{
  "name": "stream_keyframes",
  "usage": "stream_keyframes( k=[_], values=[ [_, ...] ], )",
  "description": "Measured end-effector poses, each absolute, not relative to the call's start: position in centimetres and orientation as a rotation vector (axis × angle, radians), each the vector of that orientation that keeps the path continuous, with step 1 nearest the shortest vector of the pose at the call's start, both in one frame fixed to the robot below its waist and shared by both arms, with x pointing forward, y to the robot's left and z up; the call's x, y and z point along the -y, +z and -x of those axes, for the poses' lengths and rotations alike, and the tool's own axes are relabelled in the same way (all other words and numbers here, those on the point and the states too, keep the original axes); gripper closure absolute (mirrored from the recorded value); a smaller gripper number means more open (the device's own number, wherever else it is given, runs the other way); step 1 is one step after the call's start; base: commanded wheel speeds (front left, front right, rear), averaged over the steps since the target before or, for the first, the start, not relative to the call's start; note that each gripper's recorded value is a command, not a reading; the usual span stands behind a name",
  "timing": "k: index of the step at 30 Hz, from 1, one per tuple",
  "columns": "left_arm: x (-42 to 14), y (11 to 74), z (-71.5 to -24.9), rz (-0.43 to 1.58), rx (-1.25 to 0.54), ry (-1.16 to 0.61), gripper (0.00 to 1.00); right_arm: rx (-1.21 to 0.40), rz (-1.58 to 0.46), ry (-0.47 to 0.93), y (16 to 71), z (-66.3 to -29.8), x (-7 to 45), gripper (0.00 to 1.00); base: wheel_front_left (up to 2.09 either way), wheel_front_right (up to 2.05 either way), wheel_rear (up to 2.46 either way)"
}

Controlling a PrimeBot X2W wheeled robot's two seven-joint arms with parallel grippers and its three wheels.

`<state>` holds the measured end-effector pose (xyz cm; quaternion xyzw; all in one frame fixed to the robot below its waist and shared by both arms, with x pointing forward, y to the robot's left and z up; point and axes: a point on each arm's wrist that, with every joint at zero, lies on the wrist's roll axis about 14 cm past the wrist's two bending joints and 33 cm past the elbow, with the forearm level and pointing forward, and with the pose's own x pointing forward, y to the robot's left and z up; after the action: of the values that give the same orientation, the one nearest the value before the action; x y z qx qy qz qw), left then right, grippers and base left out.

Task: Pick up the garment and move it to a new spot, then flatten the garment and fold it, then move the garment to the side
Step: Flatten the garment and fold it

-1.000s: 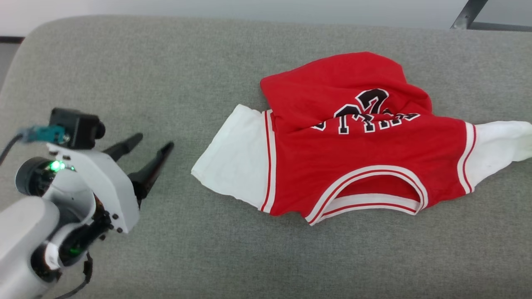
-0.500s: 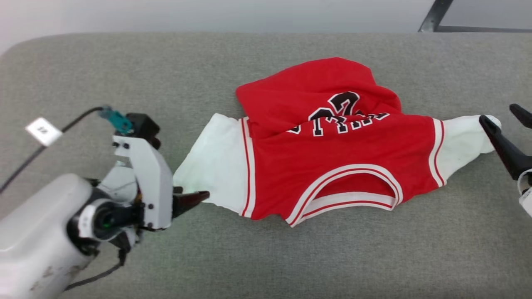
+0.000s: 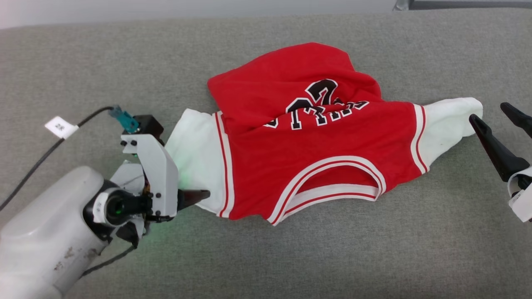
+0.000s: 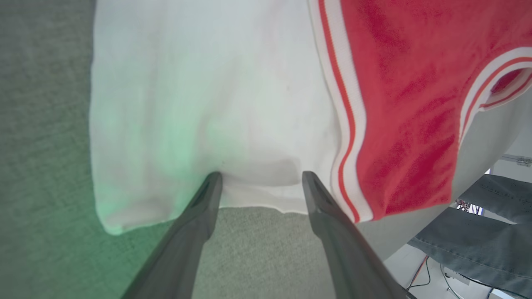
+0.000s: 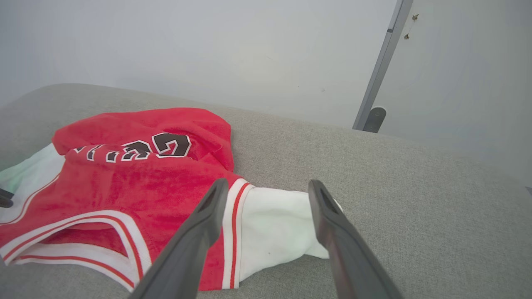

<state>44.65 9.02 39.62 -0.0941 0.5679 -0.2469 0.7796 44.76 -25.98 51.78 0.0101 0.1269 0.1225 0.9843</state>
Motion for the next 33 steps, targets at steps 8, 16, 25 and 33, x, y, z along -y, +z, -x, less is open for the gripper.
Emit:
stream_keyframes(
  k=[8, 16, 25, 33],
  values=[
    [-8.2, 38.1, -44.7, 0.187, -1.281, -0.561, 0.0, -0.267, -0.019, 0.224, 51.6, -44.3, 26.4, 0.0, 0.0, 0.0, 0.0],
    [-7.6, 36.9, -44.8, 0.156, -1.304, -0.576, 0.0, -0.285, -0.015, 0.208, 51.4, -43.9, 26.9, 0.0, 0.0, 0.0, 0.0],
    [-7.7, 36.0, -45.6, 0.177, -1.303, -0.557, 1.0, -0.296, -0.022, 0.192, 51.1, -43.8, 27.2, 0.0, 0.0, 0.0, 0.0],
    [-7.6, 36.1, -45.8, 0.193, -1.286, -0.565, 1.0, -0.667, -0.014, 0.267, 44.6, -39.4, 26.0, 0.0, 0.0, 0.0, 0.0]
  ],
)
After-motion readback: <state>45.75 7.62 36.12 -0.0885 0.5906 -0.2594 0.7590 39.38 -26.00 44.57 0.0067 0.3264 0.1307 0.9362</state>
